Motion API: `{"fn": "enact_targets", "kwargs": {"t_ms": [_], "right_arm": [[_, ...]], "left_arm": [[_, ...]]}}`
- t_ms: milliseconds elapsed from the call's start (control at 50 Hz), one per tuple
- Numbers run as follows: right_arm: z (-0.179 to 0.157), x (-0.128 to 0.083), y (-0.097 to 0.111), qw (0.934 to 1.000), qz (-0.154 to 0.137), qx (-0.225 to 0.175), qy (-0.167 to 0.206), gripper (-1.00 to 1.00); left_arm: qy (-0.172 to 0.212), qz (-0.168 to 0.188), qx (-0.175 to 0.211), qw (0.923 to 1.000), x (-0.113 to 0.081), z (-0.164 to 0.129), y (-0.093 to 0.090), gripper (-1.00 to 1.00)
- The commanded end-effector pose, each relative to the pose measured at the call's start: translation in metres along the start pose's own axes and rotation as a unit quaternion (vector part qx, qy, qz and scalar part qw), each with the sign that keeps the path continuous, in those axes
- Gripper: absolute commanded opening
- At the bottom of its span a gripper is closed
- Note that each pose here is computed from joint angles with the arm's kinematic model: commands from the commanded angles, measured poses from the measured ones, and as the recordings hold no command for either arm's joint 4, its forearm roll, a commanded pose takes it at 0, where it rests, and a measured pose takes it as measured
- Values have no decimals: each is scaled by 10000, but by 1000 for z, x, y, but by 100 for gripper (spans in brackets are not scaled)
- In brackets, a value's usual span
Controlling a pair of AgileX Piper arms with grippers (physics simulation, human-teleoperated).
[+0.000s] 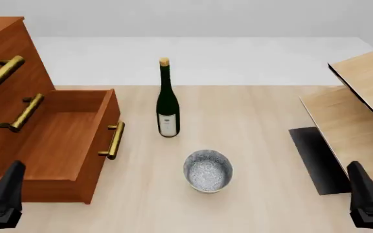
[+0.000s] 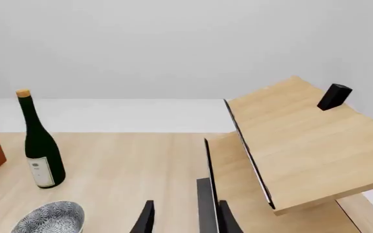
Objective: Close the bottom drawer of the cabinet and open the top drawer.
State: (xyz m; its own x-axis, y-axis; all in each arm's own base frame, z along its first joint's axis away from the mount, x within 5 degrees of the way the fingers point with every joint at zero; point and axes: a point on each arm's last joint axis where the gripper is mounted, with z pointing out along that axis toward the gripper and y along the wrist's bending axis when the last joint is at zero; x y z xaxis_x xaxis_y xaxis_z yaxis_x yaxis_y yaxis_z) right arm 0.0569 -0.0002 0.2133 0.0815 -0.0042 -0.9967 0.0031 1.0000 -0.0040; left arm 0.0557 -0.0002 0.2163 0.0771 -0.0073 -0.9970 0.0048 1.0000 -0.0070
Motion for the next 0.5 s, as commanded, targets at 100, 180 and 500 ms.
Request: {"fn": "enact_targets", "kwargs": {"t_ms": [100, 180, 500], "right_arm": [[0, -1, 0, 10000, 18, -30, -3, 100], [0, 0, 0, 10000, 19, -38, -1, 100], [1, 0, 0, 10000, 12, -34, 7, 100]], "left_arm": [[-42, 15, -9, 10000, 2, 1, 0, 100], [-36, 38, -8, 10000, 2, 1, 0, 100], [-9, 49, 54, 10000, 1, 3, -1, 100]]}}
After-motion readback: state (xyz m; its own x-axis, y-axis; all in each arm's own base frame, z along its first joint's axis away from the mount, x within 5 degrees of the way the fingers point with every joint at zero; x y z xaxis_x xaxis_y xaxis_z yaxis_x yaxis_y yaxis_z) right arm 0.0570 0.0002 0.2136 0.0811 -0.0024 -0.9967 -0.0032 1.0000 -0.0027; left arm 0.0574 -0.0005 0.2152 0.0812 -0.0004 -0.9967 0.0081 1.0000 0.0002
